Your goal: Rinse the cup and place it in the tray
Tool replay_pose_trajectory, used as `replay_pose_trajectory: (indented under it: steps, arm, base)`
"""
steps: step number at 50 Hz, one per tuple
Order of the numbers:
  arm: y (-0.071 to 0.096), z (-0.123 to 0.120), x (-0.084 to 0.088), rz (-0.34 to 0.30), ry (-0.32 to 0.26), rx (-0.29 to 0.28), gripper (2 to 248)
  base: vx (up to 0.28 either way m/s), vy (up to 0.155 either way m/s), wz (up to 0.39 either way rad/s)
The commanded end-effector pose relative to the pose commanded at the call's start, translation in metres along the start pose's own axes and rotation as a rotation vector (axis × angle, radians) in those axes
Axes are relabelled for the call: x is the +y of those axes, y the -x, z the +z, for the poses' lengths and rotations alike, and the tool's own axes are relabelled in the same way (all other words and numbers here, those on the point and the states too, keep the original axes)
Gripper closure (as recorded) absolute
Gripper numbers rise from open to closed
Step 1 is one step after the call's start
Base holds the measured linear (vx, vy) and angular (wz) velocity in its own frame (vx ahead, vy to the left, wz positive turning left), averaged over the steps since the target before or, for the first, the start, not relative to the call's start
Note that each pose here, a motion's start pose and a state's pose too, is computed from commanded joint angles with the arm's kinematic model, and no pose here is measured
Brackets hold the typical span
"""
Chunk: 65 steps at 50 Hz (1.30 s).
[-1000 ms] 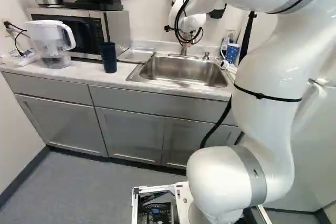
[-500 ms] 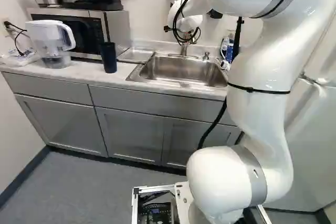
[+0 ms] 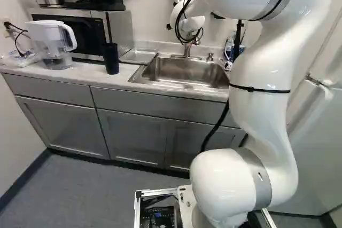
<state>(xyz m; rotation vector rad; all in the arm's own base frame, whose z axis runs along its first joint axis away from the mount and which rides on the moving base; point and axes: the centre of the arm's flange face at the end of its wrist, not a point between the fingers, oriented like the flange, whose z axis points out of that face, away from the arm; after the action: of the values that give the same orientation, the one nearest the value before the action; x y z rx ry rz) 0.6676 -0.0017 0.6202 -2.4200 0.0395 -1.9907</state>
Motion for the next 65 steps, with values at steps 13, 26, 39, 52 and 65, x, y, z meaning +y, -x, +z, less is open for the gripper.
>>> replay_pose_trajectory:
  steps: [13, 26, 39, 52, 65]
  arm:
    - [-0.005, 0.0, 0.0, 0.0, 0.0, 0.051, 3]
    - [-0.006, 0.0, 0.0, 0.0, 0.0, 0.07, 3]
    - [-0.006, -0.003, 0.0, 0.0, 0.0, 0.068, 3]
    - [-0.004, -0.024, 0.0, 0.0, 0.0, 0.059, 3]
    - [-0.001, -0.05, 0.0, 0.0, 0.0, 0.05, 3]
  base:
    - [0.0, 0.0, 0.0]
    - [0.0, 0.0, 0.0]
    - [0.0, 0.0, 0.0]
    - [0.0, 0.0, 0.0]
    - [0.0, 0.0, 0.0]
